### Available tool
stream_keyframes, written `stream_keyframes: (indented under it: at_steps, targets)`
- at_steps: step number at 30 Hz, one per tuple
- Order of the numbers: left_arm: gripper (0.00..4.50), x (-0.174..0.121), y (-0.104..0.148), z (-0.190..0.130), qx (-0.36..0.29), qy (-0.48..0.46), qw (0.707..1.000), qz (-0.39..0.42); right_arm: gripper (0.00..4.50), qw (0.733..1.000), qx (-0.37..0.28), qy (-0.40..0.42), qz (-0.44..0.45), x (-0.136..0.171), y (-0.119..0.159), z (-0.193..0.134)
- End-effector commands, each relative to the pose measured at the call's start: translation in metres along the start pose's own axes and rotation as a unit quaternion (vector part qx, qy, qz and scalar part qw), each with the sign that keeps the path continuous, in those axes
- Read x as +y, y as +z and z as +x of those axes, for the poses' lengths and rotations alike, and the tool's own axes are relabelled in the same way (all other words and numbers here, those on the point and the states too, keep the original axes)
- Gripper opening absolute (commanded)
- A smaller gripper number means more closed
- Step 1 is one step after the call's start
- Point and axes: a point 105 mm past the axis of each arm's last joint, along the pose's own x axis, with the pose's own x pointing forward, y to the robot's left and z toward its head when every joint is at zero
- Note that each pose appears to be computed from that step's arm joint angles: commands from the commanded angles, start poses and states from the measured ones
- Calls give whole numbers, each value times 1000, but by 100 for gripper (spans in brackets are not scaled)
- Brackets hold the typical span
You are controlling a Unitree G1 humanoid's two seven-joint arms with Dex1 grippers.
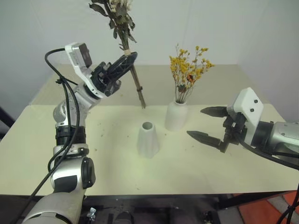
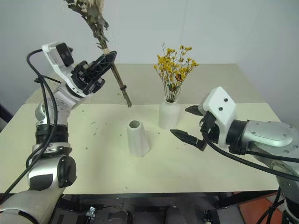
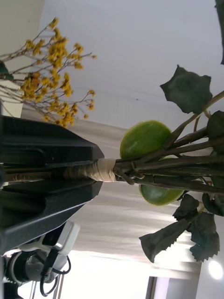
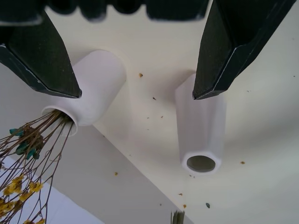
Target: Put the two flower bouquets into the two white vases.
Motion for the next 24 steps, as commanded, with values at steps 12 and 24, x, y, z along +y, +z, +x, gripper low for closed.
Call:
stream_keyframes:
  at_steps: [12, 24]
  targets:
    - [11, -15, -23, 8, 48, -44, 998, 0, 450, 1000, 2, -19, -2, 1, 4, -8]
    - [11, -13, -42, 2, 84, -25, 996, -4, 450, 1000, 1, -23, 1, 0, 2, -3]
